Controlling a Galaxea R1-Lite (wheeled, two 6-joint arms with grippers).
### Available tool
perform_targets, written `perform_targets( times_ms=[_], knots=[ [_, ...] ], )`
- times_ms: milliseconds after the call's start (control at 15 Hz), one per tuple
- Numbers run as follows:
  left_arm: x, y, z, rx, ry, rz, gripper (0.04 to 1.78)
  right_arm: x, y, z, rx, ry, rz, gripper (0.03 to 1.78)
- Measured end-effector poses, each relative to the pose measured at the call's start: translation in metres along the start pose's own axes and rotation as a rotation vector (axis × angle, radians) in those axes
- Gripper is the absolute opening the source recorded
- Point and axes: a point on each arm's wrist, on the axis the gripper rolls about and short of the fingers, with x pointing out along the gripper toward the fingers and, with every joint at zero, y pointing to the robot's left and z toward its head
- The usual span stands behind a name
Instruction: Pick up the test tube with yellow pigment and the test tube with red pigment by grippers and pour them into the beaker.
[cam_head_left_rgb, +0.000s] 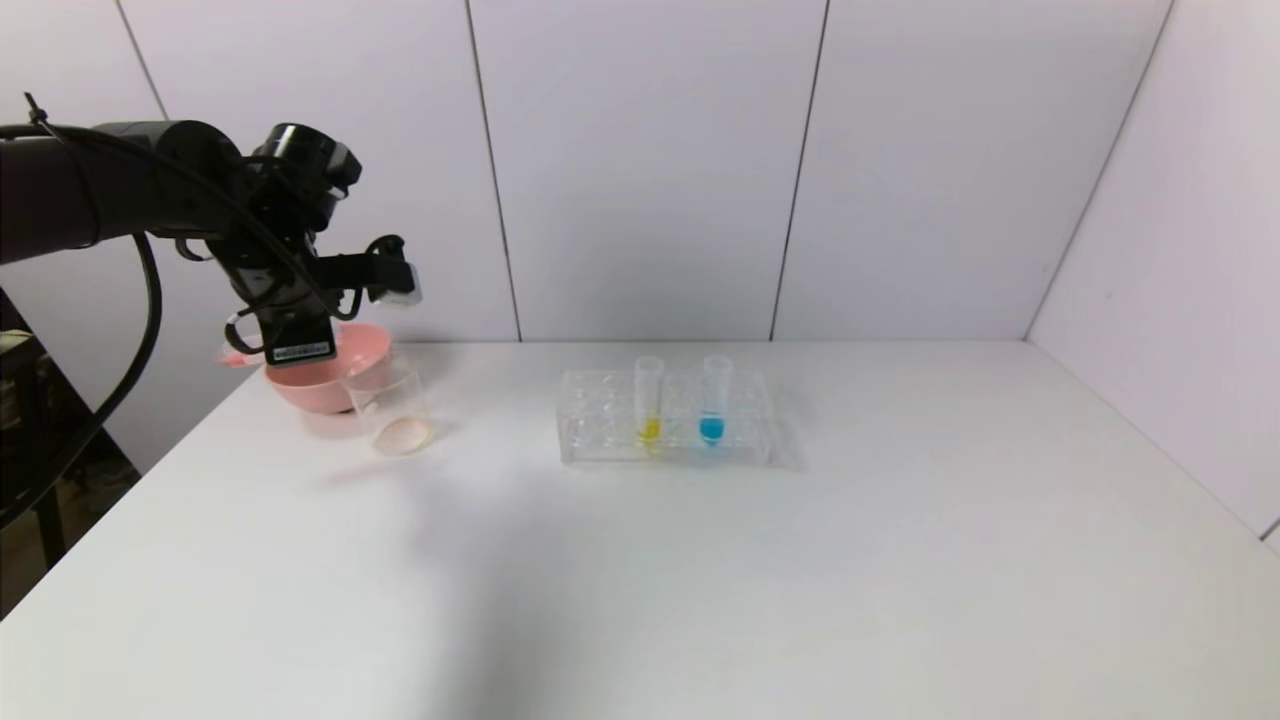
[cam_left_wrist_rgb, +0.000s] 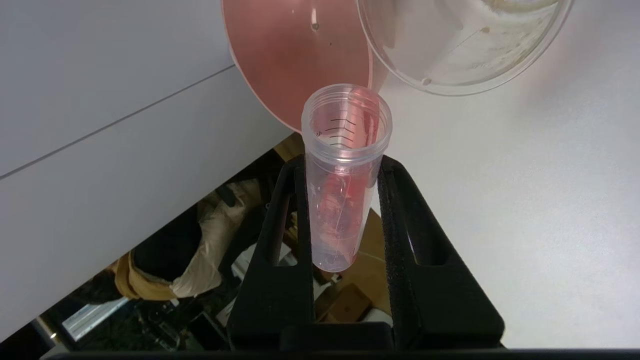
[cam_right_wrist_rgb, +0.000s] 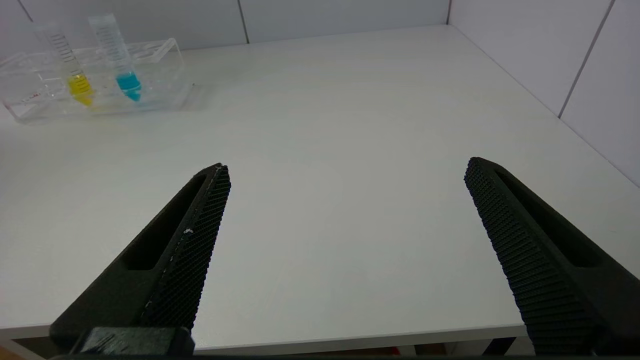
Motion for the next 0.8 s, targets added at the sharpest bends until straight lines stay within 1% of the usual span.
perform_targets(
  times_ms=[200,533,800],
  knots=[
    [0.003,-0.006,0.013,0.029,0.009,0.007,0.42,0.0,0.0,0.0,0.0,0.0,0.0,1.71],
    [0.006,-0.013,0.024,0.089,0.074,0.036,0.42,0.0,0.0,0.0,0.0,0.0,0.0,1.71],
    [0.006,-0.018,0.032,0.12,0.144,0.065,0.42,0.0,0.0,0.0,0.0,0.0,0.0,1.71]
  ],
)
